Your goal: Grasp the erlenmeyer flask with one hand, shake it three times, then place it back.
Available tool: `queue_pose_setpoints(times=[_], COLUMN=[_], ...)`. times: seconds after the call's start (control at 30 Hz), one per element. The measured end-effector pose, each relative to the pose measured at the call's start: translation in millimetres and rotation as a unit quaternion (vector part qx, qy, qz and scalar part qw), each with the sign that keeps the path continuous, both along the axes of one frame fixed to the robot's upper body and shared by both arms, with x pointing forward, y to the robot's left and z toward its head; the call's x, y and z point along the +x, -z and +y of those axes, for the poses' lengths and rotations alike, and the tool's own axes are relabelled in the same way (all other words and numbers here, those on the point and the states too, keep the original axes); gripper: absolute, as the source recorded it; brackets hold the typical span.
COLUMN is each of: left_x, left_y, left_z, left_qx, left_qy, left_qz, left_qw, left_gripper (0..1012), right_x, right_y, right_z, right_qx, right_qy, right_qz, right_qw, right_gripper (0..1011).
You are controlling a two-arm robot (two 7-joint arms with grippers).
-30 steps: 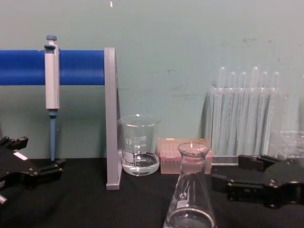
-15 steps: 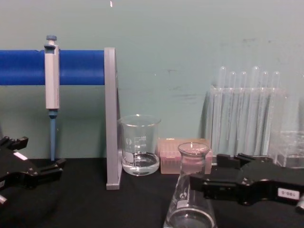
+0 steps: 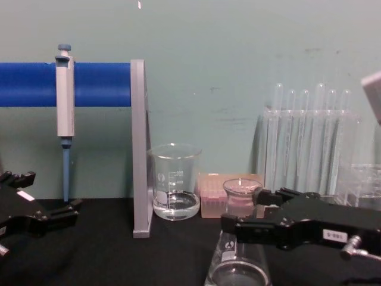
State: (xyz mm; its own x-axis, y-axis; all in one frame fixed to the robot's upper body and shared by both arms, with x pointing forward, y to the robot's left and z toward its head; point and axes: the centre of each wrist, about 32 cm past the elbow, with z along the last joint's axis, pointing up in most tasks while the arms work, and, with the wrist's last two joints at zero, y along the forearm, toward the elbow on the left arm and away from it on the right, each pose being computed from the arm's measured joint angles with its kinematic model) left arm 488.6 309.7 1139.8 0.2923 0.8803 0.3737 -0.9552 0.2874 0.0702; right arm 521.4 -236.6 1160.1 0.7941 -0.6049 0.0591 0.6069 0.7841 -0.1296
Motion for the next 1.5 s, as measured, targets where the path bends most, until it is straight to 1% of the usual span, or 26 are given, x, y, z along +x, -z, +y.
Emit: queue_pose_setpoints(times=[0.23, 0.57, 0.77, 1.23, 1.4, 1.43, 1.5], left_x=[0.0, 0.0, 0.0, 0.0, 0.0, 0.0, 0.0], left_y=[0.0, 0.0, 0.0, 0.0, 0.0, 0.0, 0.0], left_z=[0.0, 0.0, 0.0, 0.0, 0.0, 0.0, 0.0], left_qx=[0.0, 0.0, 0.0, 0.0, 0.0, 0.0, 0.0], left_qy=[0.0, 0.0, 0.0, 0.0, 0.0, 0.0, 0.0], left_qz=[0.0, 0.0, 0.0, 0.0, 0.0, 0.0, 0.0], left_qw=[1.0, 1.0, 1.0, 1.0, 1.0, 1.0, 1.0], left_gripper=[1001, 1001, 1001, 1001, 1001, 1001, 1001], right_x=[8.0, 14.7, 16.2, 16.0, 15.9, 15.9, 15.9], right_y=[2.4, 4.5, 4.9, 4.8, 4.7, 4.7, 4.7], right_z=[7.6, 14.5, 17.5, 16.8, 16.6, 16.5, 16.4], right_qx=[-0.003, -0.003, -0.004, -0.004, -0.004, -0.004, -0.004], right_qy=[-0.003, -0.009, -0.009, -0.008, -0.008, -0.008, -0.008], right_qz=[-0.002, -0.001, -0.003, -0.003, -0.003, -0.003, -0.002], right_qw=[1.0, 1.0, 0.9999, 1.0, 1.0, 1.0, 1.0], right_gripper=[1003, 1003, 1003, 1003, 926, 882, 848])
